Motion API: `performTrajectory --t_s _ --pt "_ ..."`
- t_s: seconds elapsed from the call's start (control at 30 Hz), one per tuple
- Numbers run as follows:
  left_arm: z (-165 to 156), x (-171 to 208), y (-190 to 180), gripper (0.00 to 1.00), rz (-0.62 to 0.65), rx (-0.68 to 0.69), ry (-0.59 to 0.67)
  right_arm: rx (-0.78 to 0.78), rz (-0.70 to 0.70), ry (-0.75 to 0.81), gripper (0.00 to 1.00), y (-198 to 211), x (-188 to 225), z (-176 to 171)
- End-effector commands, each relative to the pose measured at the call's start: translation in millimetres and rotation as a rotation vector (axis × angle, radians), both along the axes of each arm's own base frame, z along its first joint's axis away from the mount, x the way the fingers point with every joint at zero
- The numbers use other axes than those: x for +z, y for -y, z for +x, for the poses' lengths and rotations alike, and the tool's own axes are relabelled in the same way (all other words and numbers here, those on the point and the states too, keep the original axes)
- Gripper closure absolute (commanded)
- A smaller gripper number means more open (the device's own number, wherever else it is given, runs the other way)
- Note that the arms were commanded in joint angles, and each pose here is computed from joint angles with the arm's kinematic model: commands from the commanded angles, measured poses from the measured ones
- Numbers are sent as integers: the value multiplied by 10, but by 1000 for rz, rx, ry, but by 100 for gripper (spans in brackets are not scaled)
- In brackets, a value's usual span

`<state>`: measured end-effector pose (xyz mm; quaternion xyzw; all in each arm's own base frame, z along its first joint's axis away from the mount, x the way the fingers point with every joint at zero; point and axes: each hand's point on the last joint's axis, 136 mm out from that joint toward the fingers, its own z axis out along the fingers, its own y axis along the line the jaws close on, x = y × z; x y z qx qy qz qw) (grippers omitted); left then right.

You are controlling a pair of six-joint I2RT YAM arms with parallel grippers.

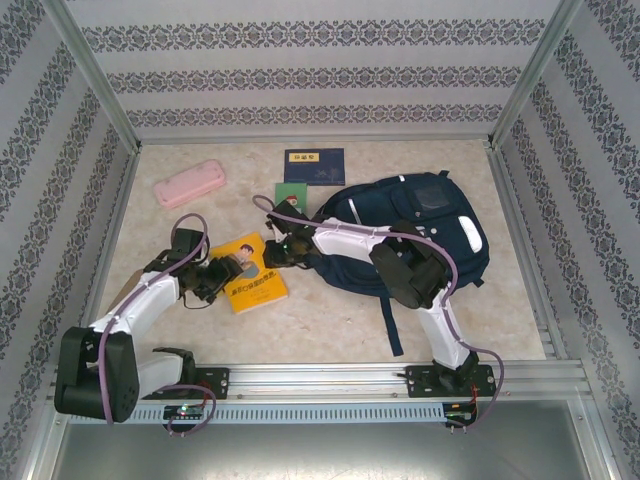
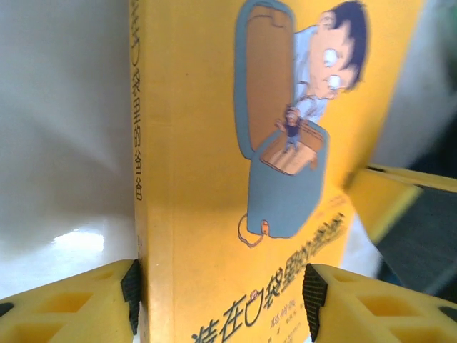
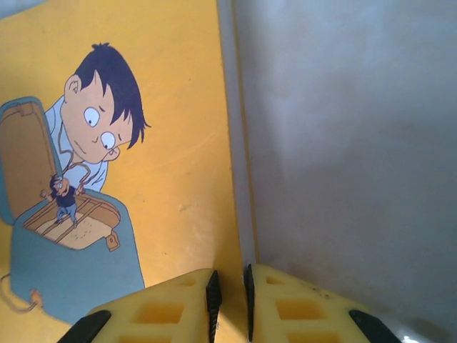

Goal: Pack the student bag
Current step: Pick up the book from the middle-left of the table.

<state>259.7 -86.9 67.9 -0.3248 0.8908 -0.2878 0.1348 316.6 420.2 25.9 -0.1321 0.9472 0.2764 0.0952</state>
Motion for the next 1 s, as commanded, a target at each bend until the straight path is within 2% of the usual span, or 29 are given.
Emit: performTrajectory --t_s 0.0,0.17,0.27,0.53,0.6,0.67,0.8,0.97 --pt "479 898 450 42 -252 -141 373 139 26 -123 79 -252 -143 -582" --pt "418 563 326 51 -141 -127 247 137 28 -118 79 -243 -119 -576" --pt "344 313 267 65 -90 -131 165 135 27 -118 79 -237 -116 -568" --pt "367 375 201 94 -41 -125 184 81 32 -37 73 -103 134 -426" --pt "383 420 203 95 -37 -131 191 67 41 5 71 -43 306 -346" --pt "407 483 207 100 -36 -137 204 48 34 63 63 57 517 -244" --pt "455 629 236 100 -48 -145 235 11 -4 183 48 362 925 -52" --pt "551 863 294 100 -75 -154 290 -76 -131 271 44 1039 1177 145"
